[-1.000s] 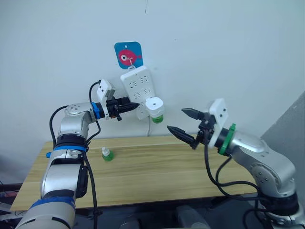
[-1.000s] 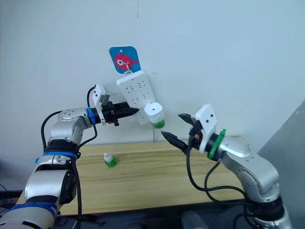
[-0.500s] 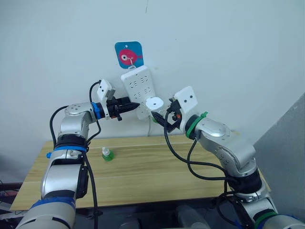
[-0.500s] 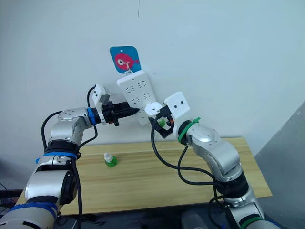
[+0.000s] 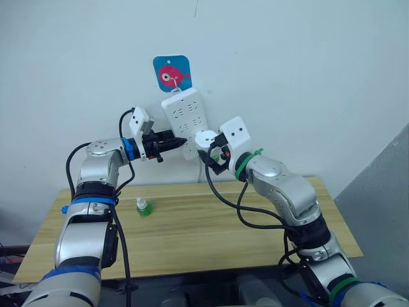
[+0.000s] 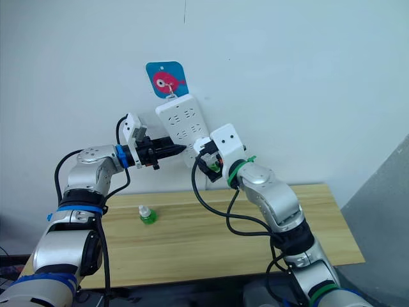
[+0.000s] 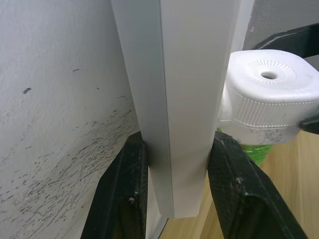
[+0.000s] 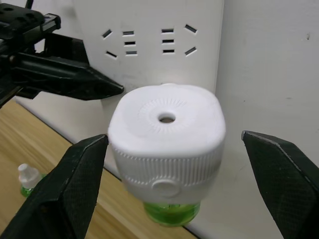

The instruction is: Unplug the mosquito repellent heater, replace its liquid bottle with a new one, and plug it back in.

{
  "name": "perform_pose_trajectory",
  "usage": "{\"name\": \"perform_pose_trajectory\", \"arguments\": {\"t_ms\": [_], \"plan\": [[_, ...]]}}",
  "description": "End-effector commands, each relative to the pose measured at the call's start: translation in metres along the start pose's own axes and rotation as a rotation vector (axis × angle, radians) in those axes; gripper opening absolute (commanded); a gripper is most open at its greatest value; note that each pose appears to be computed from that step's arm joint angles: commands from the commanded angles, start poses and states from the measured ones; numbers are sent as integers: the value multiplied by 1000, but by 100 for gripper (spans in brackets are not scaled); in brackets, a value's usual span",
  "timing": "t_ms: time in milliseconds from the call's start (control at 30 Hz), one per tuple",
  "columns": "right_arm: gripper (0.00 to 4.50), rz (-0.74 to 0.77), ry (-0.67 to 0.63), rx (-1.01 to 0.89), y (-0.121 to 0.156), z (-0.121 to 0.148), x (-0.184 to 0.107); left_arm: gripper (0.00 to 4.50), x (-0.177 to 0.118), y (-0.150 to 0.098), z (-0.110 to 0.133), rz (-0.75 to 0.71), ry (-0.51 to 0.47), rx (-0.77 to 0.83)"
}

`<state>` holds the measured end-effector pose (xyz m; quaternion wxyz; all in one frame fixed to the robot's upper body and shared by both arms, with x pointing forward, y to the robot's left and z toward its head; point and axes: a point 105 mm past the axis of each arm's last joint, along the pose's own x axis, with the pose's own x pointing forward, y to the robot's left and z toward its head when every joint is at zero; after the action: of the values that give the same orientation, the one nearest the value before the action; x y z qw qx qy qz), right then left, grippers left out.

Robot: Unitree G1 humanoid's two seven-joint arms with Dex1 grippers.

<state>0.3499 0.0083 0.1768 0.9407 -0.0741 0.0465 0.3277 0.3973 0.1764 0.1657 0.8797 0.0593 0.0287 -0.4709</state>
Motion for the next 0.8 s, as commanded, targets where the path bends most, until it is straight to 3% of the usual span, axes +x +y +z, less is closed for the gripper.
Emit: {"name": "perform_pose_trajectory", "arguments": {"t_ms": [33,133,233,333,567,800], "plan": [[450,-3,-67,-17,1,18,3,130,4,-2,9,-6,-8,54],[450,-1,-68,-12,2,17,4,130,5,-3,10,-7,-10,54],[391,4,-82,-4,3,18,5,130,5,-3,9,-11,-10,53],[294,9,-89,0,4,19,5,130,6,-4,9,-11,-9,55],[294,25,-85,14,7,19,4,130,7,-4,6,-4,14,86],[294,31,-85,41,4,23,-18,130,5,8,3,91,12,120]]}}
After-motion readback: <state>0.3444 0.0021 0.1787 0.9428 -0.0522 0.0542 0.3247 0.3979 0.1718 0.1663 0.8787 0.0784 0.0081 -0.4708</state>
